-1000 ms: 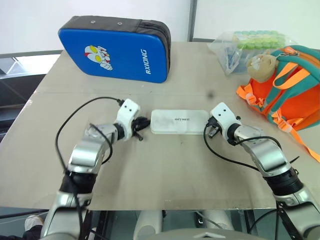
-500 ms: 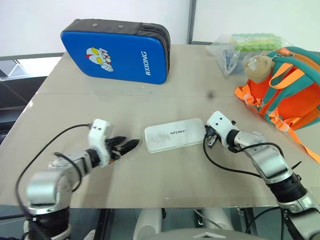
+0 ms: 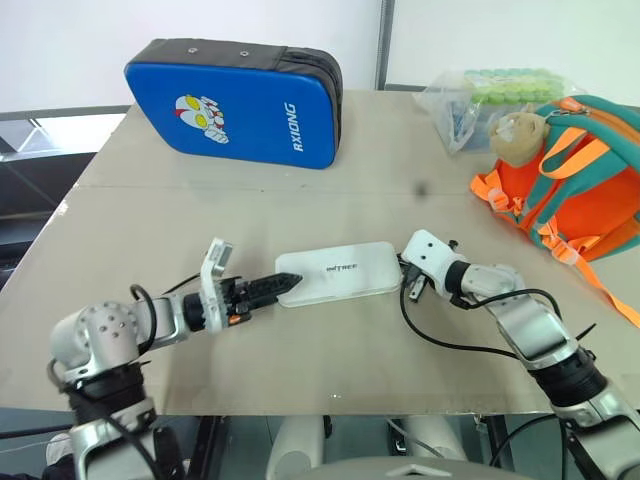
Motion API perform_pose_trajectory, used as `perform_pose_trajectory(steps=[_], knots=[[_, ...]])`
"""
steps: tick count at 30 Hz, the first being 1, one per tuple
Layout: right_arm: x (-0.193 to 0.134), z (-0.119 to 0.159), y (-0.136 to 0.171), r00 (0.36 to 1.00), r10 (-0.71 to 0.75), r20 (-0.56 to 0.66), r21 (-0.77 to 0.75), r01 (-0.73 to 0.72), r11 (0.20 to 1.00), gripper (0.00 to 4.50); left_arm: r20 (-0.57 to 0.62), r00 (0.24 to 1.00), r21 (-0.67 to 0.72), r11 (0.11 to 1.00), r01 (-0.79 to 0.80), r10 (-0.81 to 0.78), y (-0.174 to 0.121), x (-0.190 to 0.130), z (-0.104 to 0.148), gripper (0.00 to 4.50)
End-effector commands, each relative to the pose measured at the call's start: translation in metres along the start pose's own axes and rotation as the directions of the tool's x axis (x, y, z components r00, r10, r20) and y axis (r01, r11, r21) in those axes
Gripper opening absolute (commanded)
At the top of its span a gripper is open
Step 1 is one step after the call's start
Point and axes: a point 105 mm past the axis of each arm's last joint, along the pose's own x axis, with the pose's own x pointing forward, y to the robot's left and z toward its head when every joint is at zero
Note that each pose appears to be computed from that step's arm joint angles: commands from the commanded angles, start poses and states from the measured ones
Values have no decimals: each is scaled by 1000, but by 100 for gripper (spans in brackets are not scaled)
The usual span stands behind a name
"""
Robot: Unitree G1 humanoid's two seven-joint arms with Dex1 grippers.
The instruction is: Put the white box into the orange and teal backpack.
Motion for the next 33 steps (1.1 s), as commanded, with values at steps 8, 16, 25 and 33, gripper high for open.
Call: perform_pose_trajectory(steps=[8, 16, 25, 33], knots=[[3, 11, -4, 997, -16, 78, 21, 15, 1000, 0, 30, 999, -41, 998, 41, -39, -2, 8, 4, 295], [-30, 9, -16, 987, -113, 110, 118, 100, 988, 0, 74, 991, -39, 993, 111, -107, -13, 11, 1, 118], [-146, 3, -79, 801, -597, 47, 496, 500, 710, 383, 183, 963, 56, 980, 189, -197, -45, 25, 23, 116], [-196, -5, -109, 673, -728, -129, 582, 646, 494, 450, 208, 931, 146, 950, 275, -301, -82, 42, 38, 116]])
